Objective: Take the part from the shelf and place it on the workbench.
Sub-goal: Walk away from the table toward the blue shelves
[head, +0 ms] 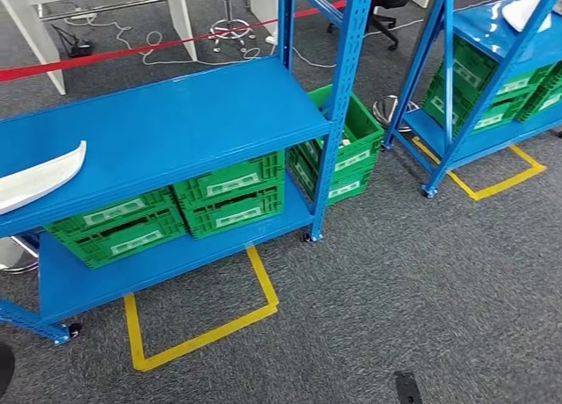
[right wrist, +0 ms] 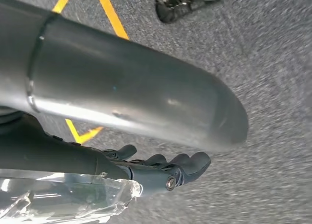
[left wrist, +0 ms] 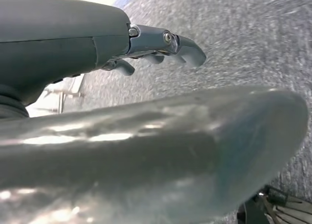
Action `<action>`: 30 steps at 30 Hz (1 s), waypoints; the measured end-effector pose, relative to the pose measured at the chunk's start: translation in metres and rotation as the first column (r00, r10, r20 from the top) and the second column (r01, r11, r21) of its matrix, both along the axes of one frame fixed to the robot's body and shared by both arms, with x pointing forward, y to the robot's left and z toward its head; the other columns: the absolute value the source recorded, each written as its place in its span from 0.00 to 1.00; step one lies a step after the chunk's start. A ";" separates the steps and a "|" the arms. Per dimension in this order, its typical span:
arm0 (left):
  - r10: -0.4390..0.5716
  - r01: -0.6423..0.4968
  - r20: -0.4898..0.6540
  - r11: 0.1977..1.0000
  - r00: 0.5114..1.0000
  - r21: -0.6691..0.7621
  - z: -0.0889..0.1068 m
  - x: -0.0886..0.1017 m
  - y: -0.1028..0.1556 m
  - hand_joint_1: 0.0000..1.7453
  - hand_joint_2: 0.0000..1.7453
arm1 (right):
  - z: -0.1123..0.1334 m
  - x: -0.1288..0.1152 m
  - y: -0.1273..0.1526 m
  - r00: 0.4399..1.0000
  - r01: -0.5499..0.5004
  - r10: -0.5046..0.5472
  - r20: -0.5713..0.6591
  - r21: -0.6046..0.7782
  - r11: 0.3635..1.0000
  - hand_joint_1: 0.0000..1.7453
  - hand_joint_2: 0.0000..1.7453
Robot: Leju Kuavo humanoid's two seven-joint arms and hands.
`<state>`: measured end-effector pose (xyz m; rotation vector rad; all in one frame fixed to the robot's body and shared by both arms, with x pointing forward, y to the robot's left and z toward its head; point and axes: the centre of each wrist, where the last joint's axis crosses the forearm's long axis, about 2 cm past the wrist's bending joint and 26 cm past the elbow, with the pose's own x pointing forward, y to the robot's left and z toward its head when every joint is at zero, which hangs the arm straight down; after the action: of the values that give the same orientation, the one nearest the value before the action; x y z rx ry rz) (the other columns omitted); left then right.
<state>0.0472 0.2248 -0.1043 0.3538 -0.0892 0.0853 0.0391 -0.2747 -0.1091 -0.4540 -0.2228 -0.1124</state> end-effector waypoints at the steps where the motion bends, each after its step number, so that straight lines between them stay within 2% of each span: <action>1: 0.000 0.000 0.001 1.000 1.000 0.000 0.000 0.000 0.000 0.00 0.00 | 0.000 0.000 0.000 1.000 0.000 0.000 0.001 0.000 1.000 0.00 0.00; 23: 0.014 -0.014 -0.004 1.000 1.000 -0.001 0.000 -0.001 0.001 0.00 0.00 | 0.001 0.005 0.001 1.000 -0.001 0.001 0.022 0.005 1.000 0.00 0.00; 30: 0.040 -0.040 0.002 0.998 0.999 -0.041 0.000 -0.001 0.000 0.00 0.00 | 0.000 0.001 0.002 1.000 0.019 -0.020 0.015 0.037 0.999 0.00 0.00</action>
<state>0.0464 0.2249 -0.1048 0.3142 -0.0826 0.1274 0.0401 -0.2729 -0.1093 -0.4191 -0.2308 -0.1387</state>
